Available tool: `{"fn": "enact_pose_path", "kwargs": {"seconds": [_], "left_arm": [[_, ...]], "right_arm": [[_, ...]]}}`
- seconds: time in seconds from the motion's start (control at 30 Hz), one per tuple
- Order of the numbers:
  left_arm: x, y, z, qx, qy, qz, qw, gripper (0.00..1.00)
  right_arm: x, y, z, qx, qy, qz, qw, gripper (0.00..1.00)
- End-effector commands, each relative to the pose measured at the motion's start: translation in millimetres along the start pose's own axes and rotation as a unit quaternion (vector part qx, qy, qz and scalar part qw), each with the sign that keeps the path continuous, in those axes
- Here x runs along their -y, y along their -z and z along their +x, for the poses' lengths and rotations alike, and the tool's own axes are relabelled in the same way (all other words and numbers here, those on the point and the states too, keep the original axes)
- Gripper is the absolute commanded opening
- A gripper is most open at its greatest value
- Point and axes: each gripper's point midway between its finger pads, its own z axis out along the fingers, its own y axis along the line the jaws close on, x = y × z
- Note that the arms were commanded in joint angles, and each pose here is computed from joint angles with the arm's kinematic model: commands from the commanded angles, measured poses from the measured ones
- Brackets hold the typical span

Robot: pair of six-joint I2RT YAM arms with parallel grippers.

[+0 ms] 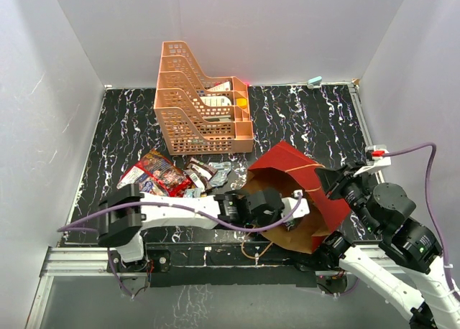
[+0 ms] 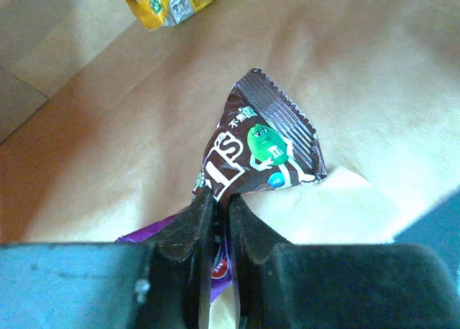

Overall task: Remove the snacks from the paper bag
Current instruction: Take out the snack from the paper bag.

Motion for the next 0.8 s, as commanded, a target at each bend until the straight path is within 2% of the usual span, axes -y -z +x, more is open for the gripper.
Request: {"fn": "enact_pose_path", "kwargs": {"seconds": [0.0, 0.13, 0.3, 0.4, 0.5, 0.57, 0.63, 0.77], "left_arm": [[1, 48, -29, 0.052, 0.023, -0.002, 0.998, 0.0], [2, 72, -44, 0.092, 0.045, 0.004, 0.995, 0.0], [-4, 93, -43, 0.091, 0.069, -0.012, 0.993, 0.0], [-23, 116, -33, 0.081, 0.083, -0.063, 0.991, 0.0], [-53, 145, -21, 0.074, 0.107, -0.151, 0.98, 0.0], [-73, 169, -16, 0.086, 0.129, -0.21, 0.965, 0.0], [-94, 193, -6, 0.103, 0.159, -0.279, 0.941, 0.0], [-139, 237, 29, 0.122, 0.231, -0.429, 0.864, 0.0]], "right_arm": [[3, 0, -14, 0.044, -0.031, 0.009, 0.999, 0.07], [-1, -2, -12, 0.041, -0.025, -0.004, 0.999, 0.07], [-1, -3, -11, 0.037, -0.024, -0.001, 0.999, 0.07], [5, 0, -13, 0.045, -0.036, 0.015, 0.998, 0.07], [16, 4, -16, 0.064, -0.058, 0.04, 0.995, 0.07], [24, 7, -17, 0.077, -0.073, 0.056, 0.993, 0.07], [29, 10, -18, 0.087, -0.081, 0.062, 0.991, 0.07], [31, 12, -17, 0.091, -0.084, 0.065, 0.99, 0.07]]}}
